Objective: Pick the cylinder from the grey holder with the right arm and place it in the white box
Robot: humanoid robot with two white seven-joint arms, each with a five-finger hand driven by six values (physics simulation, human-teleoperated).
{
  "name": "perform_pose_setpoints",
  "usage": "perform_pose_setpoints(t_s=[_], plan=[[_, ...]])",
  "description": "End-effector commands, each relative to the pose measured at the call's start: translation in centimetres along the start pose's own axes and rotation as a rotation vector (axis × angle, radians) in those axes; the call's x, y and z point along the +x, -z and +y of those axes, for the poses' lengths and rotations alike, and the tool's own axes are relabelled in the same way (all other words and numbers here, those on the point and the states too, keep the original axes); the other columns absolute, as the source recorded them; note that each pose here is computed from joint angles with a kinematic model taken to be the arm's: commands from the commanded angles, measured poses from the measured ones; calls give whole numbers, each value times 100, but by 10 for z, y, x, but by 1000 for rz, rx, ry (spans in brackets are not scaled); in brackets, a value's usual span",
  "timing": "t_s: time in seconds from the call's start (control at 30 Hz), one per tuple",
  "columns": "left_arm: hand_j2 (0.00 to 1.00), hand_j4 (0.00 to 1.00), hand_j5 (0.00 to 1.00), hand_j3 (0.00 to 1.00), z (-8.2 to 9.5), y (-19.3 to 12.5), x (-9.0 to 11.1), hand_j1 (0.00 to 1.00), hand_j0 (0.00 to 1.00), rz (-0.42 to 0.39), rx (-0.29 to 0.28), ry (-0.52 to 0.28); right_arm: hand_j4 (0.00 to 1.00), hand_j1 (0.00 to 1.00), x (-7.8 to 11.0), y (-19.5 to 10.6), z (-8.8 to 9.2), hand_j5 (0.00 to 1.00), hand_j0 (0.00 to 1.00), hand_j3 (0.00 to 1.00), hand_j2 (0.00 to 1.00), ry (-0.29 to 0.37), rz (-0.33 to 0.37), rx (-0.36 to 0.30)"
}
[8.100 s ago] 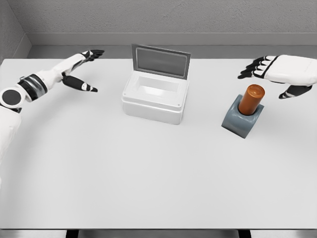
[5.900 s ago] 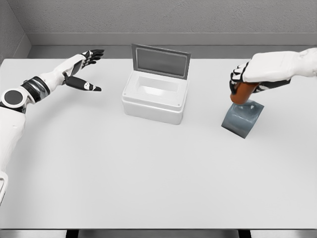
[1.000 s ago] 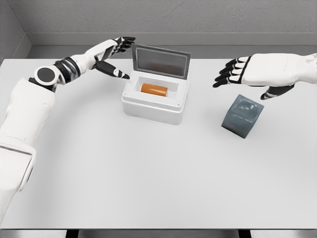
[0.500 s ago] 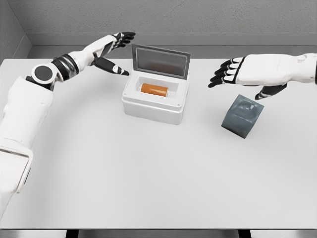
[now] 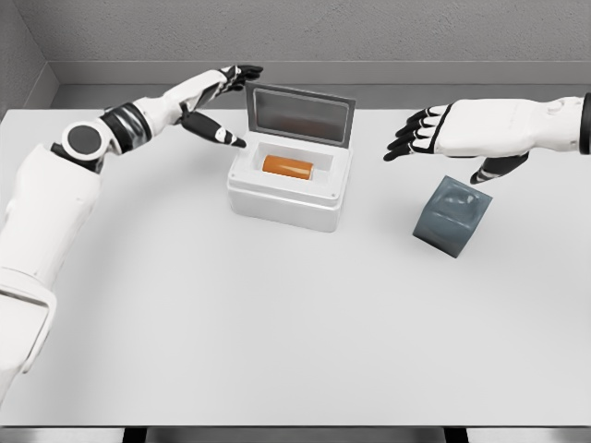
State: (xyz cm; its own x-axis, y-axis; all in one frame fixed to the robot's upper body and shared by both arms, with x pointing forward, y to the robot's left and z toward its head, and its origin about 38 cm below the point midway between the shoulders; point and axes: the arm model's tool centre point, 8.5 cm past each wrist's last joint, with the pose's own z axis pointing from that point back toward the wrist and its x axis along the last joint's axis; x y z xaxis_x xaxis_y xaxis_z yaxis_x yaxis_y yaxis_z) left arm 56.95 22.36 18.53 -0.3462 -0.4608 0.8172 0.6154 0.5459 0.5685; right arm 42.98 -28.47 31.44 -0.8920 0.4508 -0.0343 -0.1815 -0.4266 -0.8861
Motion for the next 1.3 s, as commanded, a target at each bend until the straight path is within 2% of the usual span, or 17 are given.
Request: perform_pose_setpoints(t_s=[0.0, 0.17, 0.83, 1.03, 1.07, 1.27], plan=[[100, 100, 100, 100, 8, -3, 9, 100, 100, -32, 11, 12, 100, 100, -1, -1, 1, 100, 100, 100, 100, 7, 3, -2], [100, 100, 100, 100, 3, -6, 15, 100, 100, -65, -14, 20, 100, 100, -3, 2, 1, 100, 100, 100, 100, 11, 5, -3], [100, 100, 100, 100, -3, -28, 20, 100, 100, -125, -37, 35, 100, 100, -3, 14, 2, 100, 100, 100, 100, 16, -12, 5], [100, 100, 100, 100, 12, -71, -12, 100, 100, -54, 13, 18, 100, 100, -4, 13, 2, 100, 100, 100, 100, 17, -11, 5], [100, 100, 100, 100, 19, -85, -20, 100, 100, -42, 53, 2, 100, 100, -4, 13, 2, 100, 100, 100, 100, 17, -11, 5], [100, 100, 100, 100, 25, -98, -29, 100, 100, -17, 72, 2, 100, 100, -3, 14, 4, 100, 100, 100, 100, 20, -14, 7]])
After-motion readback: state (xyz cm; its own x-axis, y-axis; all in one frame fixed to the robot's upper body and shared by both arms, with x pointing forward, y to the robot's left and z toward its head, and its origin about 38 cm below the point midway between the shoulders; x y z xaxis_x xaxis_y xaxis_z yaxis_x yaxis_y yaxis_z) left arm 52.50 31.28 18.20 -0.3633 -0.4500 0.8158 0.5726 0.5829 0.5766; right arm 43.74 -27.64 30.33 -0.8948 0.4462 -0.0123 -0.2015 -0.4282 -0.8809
